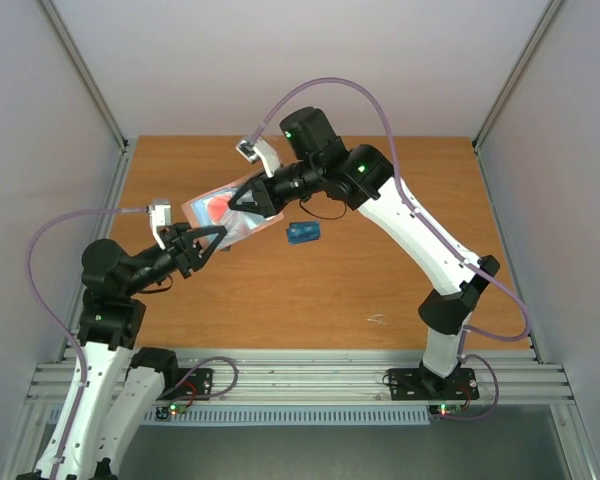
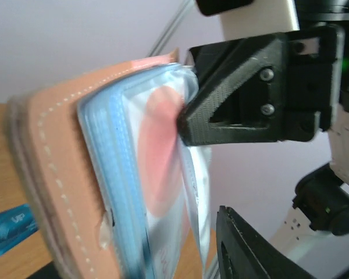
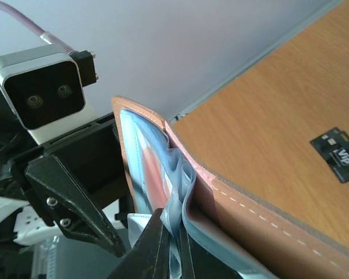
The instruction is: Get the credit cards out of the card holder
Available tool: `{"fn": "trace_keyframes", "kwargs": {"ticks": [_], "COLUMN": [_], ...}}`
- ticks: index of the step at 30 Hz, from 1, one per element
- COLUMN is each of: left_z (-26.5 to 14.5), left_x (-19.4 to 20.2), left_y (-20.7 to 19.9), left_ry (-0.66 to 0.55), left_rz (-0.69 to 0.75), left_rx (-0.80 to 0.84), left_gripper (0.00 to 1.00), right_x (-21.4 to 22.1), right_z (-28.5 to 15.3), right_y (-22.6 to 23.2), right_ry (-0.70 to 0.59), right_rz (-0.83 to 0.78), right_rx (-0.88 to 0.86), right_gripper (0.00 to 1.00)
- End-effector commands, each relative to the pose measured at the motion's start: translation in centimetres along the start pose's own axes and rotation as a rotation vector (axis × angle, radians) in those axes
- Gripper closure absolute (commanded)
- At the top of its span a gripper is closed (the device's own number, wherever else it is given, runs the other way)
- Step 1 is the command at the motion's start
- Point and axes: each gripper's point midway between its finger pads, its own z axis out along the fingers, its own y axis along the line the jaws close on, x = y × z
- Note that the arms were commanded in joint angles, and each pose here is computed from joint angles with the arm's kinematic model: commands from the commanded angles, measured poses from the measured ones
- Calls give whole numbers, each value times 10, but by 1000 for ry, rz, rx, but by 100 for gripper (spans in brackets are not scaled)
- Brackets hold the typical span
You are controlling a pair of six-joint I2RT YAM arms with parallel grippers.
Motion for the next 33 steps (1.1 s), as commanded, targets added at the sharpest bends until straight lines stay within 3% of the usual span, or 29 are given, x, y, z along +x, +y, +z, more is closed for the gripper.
{"fn": "trace_keyframes", "kwargs": {"ticks": [1,5,11,13,15,17,24,27,28,30,31,33], "left_z": [-4,-4,-1,-2,-4,-5,-3,-4,-4,-2,-2,-11], "left_x": [-11,-17,-16,-18,-20,-20,-19,-19,-18,-15,-12,0], "left_y": [-44,-41,-28,-30,-37,-40,-29,-29,-27,-15,0,54], "left_ry": [-11,-28,-38,-44,-45,-40,-44,-39,-34,-26,-25,-22], "left_rz": [69,49,-38,-42,-28,-23,-73,-82,-86,-125,-158,-144], "left_rx": [185,168,148,160,180,193,162,162,154,84,5,-294], "left_gripper": [58,71,72,66,54,52,70,91,98,100,100,100], "right_x": [2,6,10,12,13,15,17,19,19,17,16,13], "right_z": [-12,-20,-30,-31,-32,-32,-37,-38,-38,-36,-36,-46], "right_y": [25,40,57,59,59,58,61,62,61,44,22,-35], "right_ry": [4,14,24,28,33,41,39,40,39,31,27,11], "right_rz": [-72,-120,-180,-187,-188,-184,-211,-214,-216,-207,-185,-79], "right_rx": [-138,-206,-280,-288,-281,-283,-280,-280,-272,-166,-51,188], "right_gripper": [99,99,99,99,99,99,99,99,96,71,61,54]}}
